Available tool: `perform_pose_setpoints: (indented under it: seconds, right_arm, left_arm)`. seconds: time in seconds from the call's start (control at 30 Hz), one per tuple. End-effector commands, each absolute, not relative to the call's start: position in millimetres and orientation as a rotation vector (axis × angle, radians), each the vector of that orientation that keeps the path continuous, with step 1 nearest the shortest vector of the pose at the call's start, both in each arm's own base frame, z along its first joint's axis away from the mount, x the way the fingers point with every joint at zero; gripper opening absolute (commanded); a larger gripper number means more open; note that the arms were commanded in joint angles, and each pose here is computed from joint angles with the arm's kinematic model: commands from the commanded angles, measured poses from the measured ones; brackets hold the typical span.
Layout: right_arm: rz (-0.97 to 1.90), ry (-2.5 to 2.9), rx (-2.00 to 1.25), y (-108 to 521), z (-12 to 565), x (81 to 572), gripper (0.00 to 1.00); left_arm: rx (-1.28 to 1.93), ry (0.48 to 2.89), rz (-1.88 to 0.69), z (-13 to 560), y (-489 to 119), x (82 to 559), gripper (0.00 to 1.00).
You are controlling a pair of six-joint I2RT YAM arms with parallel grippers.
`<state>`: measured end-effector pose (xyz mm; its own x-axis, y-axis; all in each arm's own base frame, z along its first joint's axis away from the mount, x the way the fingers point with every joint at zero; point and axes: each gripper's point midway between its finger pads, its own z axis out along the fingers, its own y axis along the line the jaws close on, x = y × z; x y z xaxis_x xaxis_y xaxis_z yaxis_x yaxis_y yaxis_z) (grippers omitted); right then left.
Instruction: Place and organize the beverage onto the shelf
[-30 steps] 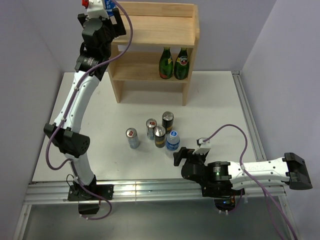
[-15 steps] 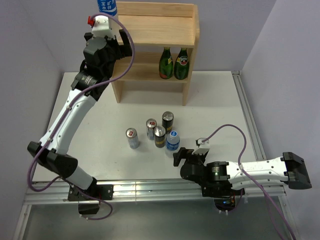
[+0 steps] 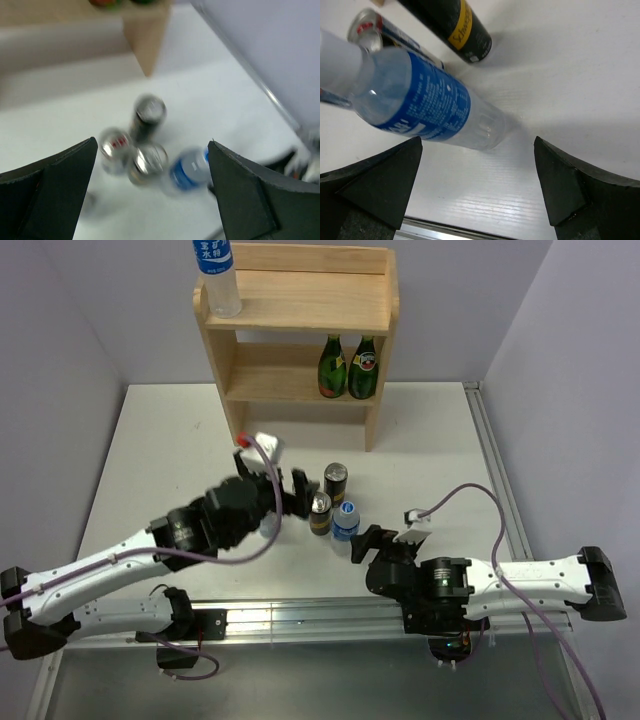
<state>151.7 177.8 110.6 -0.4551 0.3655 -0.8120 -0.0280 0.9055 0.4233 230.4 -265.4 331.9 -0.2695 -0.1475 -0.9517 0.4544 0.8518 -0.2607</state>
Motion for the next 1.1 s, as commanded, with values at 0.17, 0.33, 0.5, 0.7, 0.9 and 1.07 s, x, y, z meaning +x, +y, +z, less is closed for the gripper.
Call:
perform_pose_setpoints:
  seconds: [0.17,0.33,0.5,0.7,0.9,1.07]
  right_arm:
    - [0.423,1.82,0.446,132,175,171,1.0]
    - [0.392,1.813,0.44,132,189,182,1.0]
    - [0.378,1.818,0.462,126,187,185,1.0]
    - [0.412,1.824,0.47,120,186,181,1.0]
    - [0.416,1.828,0.462,116,184,179,1.0]
    - [0.415,1.831,0.44,119,183,180,1.0]
  left_arm:
    - [0.26,1.884,-0.698,250,-309,142,0.99]
    - [0.358,1.951,-0.718,206,-352,101,0.99]
    - [0.32,1.98,-0.704,165,-385,99,0.99]
    - [0.197,1.93,-0.59,125,-402,135,0.99]
    - [0.2,1.903,-0.511,102,-415,172,0.99]
    - [0.168,1.887,-0.454,91,-422,195,0.99]
